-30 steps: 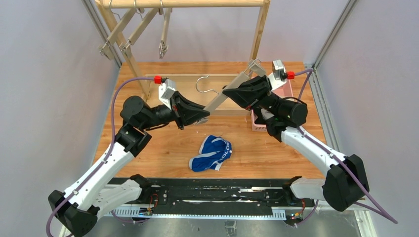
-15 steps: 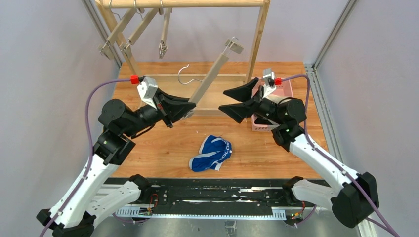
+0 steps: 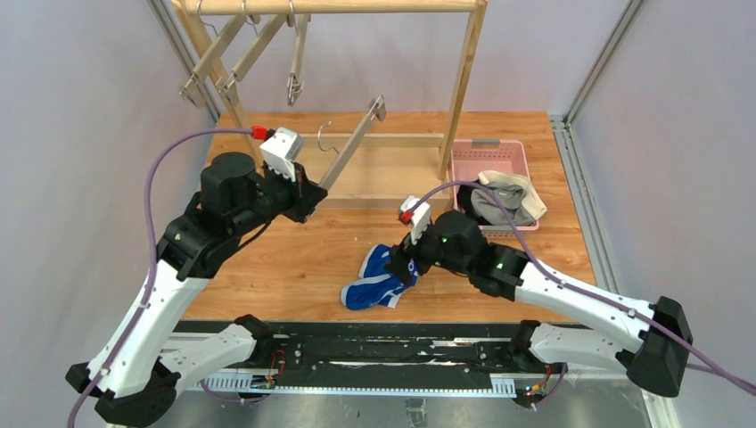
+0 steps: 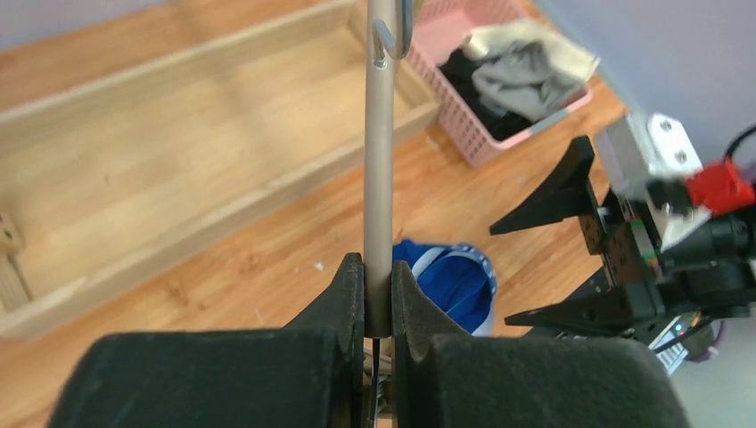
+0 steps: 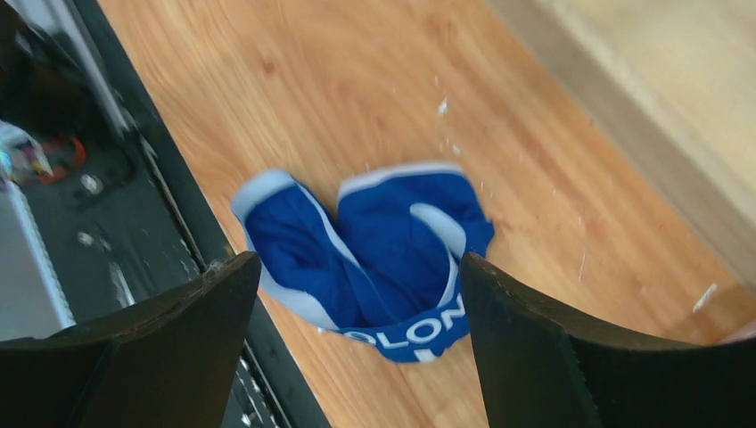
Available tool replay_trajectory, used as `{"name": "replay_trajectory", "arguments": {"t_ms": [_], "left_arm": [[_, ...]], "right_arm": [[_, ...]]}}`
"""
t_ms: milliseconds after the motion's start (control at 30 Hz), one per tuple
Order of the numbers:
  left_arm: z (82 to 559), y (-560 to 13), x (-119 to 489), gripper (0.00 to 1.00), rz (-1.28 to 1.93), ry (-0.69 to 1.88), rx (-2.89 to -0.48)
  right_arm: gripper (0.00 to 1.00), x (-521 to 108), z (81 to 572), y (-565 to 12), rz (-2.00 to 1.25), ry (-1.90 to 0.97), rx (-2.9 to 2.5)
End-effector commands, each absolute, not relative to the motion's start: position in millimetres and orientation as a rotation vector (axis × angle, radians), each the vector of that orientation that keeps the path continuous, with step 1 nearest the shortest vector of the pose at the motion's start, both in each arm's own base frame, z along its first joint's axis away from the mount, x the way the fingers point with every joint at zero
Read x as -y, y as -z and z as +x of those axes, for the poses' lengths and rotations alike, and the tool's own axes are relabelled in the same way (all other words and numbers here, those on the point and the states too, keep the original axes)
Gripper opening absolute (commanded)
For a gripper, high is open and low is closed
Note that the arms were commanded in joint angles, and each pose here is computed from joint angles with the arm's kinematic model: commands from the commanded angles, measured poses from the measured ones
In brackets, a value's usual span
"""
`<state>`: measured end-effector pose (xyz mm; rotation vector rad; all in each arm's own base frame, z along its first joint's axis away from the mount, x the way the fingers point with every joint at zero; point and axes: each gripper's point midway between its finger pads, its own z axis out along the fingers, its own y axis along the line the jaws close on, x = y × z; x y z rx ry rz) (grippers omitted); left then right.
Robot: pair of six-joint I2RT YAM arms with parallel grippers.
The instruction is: Remove the underwear clipped to the hanger
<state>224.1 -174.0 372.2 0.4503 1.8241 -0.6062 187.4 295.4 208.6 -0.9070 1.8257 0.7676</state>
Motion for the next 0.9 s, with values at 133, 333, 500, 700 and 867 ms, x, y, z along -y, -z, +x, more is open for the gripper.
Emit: {"name": "replay_trajectory", "arguments": {"t_ms": [133, 333, 500, 700, 867], "left_arm": [[238, -358, 176, 0.00, 0.437, 0.551, -1.922], [251, -355, 183, 0.00, 0.439, 0.542, -1.936], [265, -363, 187, 0.00, 0.419, 0.518, -1.924], [283, -377, 188, 0.00, 0.391, 0.469, -1.926], [299, -399, 187, 0.00, 0.352, 0.421, -1.905]], "right_arm": [[0.84, -282, 179, -133, -0.996, -0.467, -2.010], [0.84, -271, 196, -108, -0.862, -0.275, -2.106], [0.84, -276, 190, -81, -0.910, -0.270, -2.181], [0.76, -281, 173, -54, -0.968, -0.262, -2.293], [0.09, -272, 171, -41, -0.972, -0.158, -2.367]]}}
